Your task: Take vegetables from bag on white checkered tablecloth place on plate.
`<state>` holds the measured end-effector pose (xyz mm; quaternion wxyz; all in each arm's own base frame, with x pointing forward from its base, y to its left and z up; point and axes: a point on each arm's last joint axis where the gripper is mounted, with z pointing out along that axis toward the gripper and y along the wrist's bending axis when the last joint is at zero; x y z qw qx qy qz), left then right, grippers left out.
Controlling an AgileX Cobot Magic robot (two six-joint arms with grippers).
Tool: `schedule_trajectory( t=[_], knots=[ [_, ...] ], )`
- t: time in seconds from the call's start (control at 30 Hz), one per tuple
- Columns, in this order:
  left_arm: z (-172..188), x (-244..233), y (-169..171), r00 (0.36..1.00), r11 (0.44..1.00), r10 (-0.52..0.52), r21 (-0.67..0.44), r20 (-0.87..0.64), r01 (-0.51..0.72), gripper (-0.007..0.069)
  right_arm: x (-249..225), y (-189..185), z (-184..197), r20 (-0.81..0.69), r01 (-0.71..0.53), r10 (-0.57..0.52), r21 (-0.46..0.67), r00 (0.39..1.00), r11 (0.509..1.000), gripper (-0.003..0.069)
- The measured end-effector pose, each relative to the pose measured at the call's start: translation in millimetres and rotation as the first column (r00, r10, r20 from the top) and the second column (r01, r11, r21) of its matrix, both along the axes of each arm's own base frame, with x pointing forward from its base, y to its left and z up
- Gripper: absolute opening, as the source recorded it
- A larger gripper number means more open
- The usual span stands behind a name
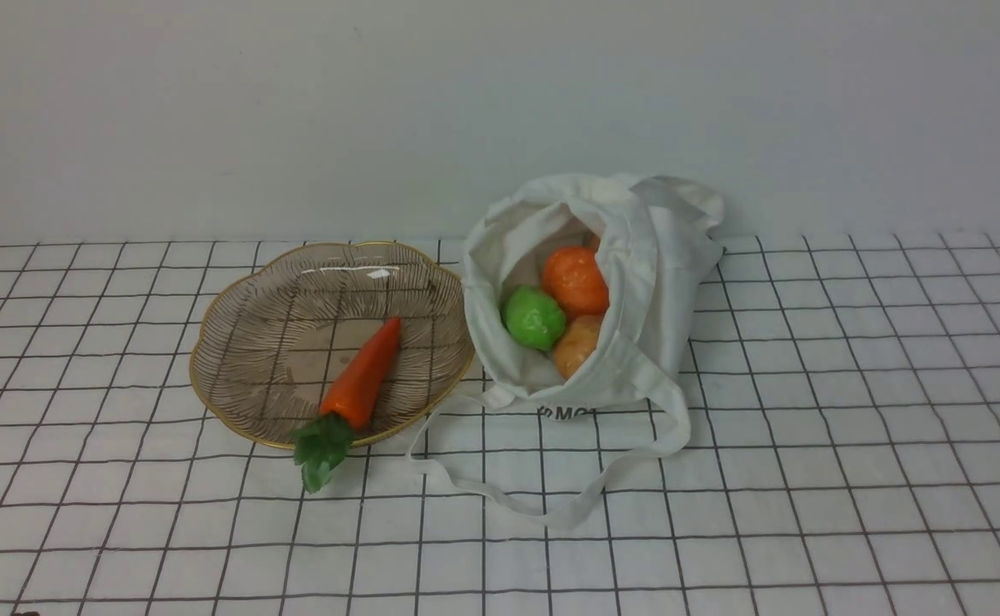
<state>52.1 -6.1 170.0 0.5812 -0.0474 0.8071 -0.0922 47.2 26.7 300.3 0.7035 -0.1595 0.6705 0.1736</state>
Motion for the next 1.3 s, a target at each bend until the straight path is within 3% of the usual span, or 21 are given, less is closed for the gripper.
schedule_trajectory(
  t=[0.33,0.57,0.8,1.3],
  knots=[
    [0,0,0,1.0,1.0,0.0,0.0,0.0,0.0,-0.0008,6,-2,-25,-0.024,0.063,-0.064,-0.052,0.998,0.997,-0.0014],
    [0,0,0,1.0,1.0,0.0,0.0,0.0,0.0,-0.0008,9,-17,-86,-0.105,0.295,-0.305,-0.107,0.946,0.95,-0.0014],
    [0,0,0,1.0,1.0,0.0,0.0,0.0,0.0,-0.0008,8,-24,-118,-0.172,0.399,-0.422,-0.151,0.89,0.904,-0.0015],
    [0,0,0,1.0,1.0,0.001,-0.002,0.0,-0.001,-0.0008,8,-27,-119,-0.187,0.437,-0.461,-0.155,0.868,0.886,-0.0015]
  ],
)
